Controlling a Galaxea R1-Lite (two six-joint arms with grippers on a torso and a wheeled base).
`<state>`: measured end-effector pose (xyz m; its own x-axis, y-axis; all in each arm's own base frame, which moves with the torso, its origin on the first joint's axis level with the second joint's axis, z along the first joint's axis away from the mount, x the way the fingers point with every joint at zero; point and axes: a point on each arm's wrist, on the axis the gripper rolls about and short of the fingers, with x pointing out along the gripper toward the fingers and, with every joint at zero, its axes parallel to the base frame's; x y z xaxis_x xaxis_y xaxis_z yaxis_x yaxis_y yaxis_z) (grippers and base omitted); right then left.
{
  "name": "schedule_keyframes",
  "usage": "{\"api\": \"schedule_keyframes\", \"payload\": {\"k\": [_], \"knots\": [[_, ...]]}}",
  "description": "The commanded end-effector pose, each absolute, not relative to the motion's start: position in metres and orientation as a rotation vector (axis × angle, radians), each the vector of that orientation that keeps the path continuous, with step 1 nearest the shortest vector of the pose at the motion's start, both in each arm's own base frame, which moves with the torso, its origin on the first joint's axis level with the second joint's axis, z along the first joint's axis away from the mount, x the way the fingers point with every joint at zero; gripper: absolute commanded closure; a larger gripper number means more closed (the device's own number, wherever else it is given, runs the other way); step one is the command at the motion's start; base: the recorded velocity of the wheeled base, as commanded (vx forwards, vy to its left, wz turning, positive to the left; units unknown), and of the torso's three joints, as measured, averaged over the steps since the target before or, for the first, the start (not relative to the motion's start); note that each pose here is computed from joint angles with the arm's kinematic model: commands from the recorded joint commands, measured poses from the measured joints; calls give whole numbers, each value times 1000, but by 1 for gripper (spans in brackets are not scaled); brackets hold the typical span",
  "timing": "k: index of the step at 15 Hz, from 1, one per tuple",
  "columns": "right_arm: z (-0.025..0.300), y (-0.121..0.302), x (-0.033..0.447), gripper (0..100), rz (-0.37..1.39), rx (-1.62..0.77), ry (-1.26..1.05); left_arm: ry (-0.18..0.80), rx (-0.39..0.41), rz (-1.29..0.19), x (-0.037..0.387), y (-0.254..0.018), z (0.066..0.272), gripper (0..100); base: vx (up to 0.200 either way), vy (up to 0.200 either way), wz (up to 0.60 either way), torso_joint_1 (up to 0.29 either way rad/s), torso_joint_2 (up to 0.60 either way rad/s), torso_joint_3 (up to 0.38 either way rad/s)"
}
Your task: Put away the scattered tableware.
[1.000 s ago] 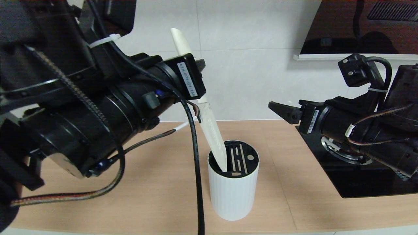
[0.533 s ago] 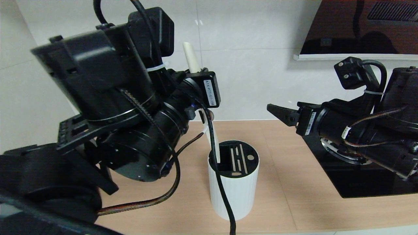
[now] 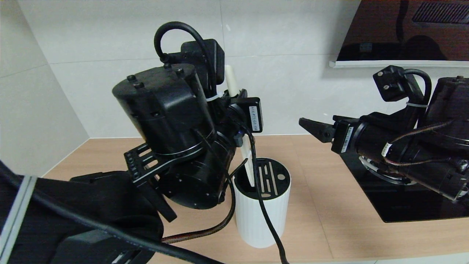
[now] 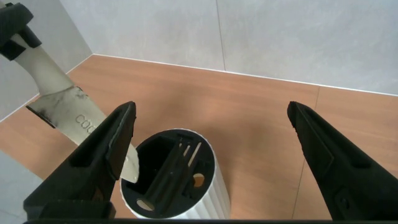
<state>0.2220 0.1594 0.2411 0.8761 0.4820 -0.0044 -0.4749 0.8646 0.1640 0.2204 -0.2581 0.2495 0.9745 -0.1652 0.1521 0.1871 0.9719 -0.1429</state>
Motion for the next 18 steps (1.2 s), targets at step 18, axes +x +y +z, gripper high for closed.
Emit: {"api": "schedule_keyframes", "payload": {"k": [18], "knots": [[234, 161, 224, 0, 503, 151, 69, -40, -78, -165, 238, -280, 197, 100, 0, 0, 0, 0, 0, 0]]}}
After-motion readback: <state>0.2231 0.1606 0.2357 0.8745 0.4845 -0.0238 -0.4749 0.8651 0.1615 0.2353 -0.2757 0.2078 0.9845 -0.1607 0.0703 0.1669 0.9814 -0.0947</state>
